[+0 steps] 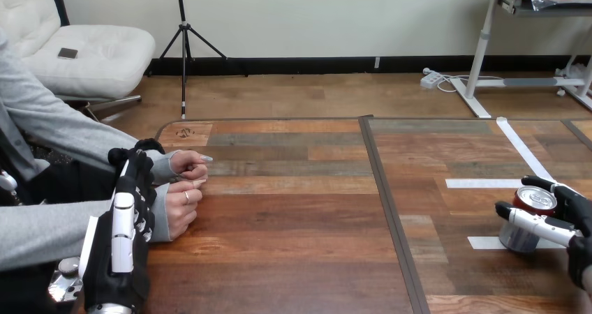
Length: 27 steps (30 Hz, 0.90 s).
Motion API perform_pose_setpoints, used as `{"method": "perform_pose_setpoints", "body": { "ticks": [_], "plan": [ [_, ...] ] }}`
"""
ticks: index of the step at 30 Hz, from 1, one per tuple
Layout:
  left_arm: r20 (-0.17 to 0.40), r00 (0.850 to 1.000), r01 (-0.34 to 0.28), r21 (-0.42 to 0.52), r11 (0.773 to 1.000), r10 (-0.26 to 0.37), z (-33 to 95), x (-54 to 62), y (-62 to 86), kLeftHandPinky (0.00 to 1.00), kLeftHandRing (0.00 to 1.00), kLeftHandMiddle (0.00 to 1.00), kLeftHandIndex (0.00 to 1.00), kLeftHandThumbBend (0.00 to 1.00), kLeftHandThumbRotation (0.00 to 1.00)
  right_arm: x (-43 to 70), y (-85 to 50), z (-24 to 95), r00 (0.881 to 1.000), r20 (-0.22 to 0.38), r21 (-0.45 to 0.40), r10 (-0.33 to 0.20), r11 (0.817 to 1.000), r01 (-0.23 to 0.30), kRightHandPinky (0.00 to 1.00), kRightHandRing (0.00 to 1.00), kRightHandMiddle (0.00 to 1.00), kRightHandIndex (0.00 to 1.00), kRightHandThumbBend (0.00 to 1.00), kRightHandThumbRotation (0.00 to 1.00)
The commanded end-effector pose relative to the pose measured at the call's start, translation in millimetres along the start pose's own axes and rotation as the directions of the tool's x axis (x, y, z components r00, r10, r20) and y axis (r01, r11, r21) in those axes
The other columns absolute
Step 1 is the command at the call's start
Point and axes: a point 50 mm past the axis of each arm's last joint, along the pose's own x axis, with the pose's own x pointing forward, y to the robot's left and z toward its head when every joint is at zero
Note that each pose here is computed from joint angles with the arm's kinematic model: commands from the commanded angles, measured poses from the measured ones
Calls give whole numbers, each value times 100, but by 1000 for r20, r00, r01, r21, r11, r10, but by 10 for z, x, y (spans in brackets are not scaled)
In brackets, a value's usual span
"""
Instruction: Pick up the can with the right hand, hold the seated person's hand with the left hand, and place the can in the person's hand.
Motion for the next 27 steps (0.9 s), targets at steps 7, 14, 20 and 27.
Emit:
{"method": "perform_pose_setpoints", "body": {
  "ticks": [7,14,20,27],
  "plan": [
    [84,996,25,19,999,-27,163,163,-25,100,99,96,95,52,100,118,-119,355,996,88,-73,26,997,-19,75,77,76,77,70,0],
    [86,996,25,18,1000,-27,162,161,-28,100,98,96,95,50,100,124,-163,397,996,82,-135,40,990,-28,73,76,75,78,72,0],
    [88,996,27,16,999,-28,165,155,-26,100,98,96,95,50,100,126,-198,432,995,75,-190,64,981,-48,73,76,75,78,73,0],
    [83,996,27,23,999,-28,162,156,-19,100,98,95,94,50,100,133,-242,480,994,66,-231,86,970,-69,77,78,77,79,75,0]
  ]
}}
